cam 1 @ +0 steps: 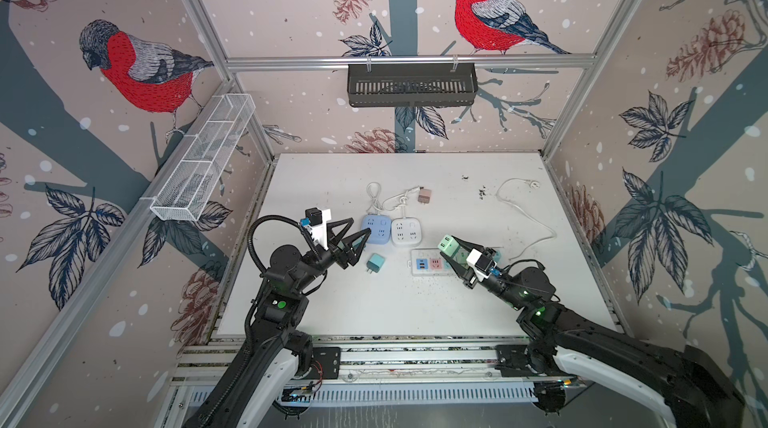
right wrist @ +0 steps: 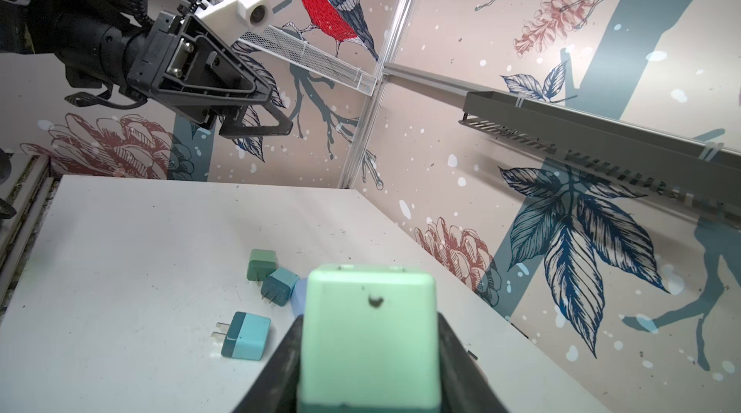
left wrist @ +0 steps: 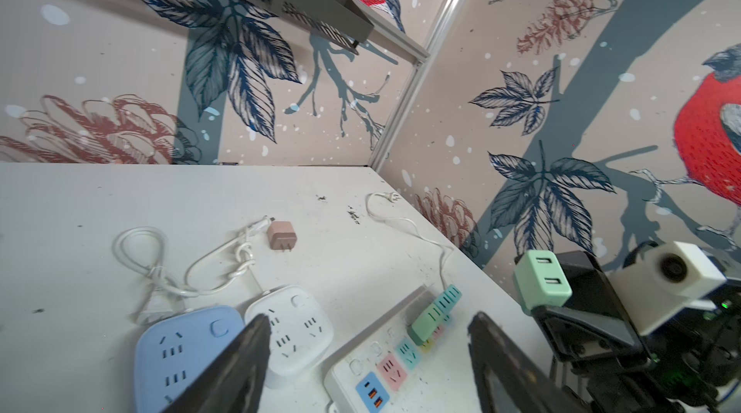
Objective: Insert the plug
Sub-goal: 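Carry the green adapter toward the left gripper while the left gripper moves in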
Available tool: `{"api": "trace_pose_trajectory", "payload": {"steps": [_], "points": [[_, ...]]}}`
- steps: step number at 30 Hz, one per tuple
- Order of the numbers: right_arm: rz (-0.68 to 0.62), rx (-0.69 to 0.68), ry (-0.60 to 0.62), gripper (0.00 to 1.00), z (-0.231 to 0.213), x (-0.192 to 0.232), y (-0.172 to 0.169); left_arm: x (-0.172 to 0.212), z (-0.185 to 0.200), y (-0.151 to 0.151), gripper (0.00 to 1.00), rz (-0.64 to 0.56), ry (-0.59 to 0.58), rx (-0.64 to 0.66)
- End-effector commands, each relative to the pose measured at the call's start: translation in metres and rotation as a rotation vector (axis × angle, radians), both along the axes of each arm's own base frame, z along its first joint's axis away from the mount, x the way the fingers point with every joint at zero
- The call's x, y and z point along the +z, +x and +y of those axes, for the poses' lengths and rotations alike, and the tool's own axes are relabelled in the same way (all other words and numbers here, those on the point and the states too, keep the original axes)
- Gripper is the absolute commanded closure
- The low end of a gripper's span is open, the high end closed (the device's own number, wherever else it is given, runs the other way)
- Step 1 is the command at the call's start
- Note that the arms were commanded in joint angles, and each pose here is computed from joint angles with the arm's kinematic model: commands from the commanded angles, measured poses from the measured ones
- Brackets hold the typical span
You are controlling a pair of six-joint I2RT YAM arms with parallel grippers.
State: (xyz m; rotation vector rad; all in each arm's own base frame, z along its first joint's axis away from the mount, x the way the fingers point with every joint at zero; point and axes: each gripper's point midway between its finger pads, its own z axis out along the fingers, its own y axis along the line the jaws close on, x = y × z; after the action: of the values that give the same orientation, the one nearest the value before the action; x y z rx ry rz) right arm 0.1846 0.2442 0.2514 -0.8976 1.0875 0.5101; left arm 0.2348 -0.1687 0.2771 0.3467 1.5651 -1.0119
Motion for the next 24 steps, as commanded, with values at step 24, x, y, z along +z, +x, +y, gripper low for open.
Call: {"api": "trace_pose_trajectory", "payload": {"steps": [24], "points": [[-0.214,0.016,-0.125,0.79,0.016,-0.014,-0.030,-0.005,-0.126,-0.065,0.30,-0.038,0.164,-0.397]]}}
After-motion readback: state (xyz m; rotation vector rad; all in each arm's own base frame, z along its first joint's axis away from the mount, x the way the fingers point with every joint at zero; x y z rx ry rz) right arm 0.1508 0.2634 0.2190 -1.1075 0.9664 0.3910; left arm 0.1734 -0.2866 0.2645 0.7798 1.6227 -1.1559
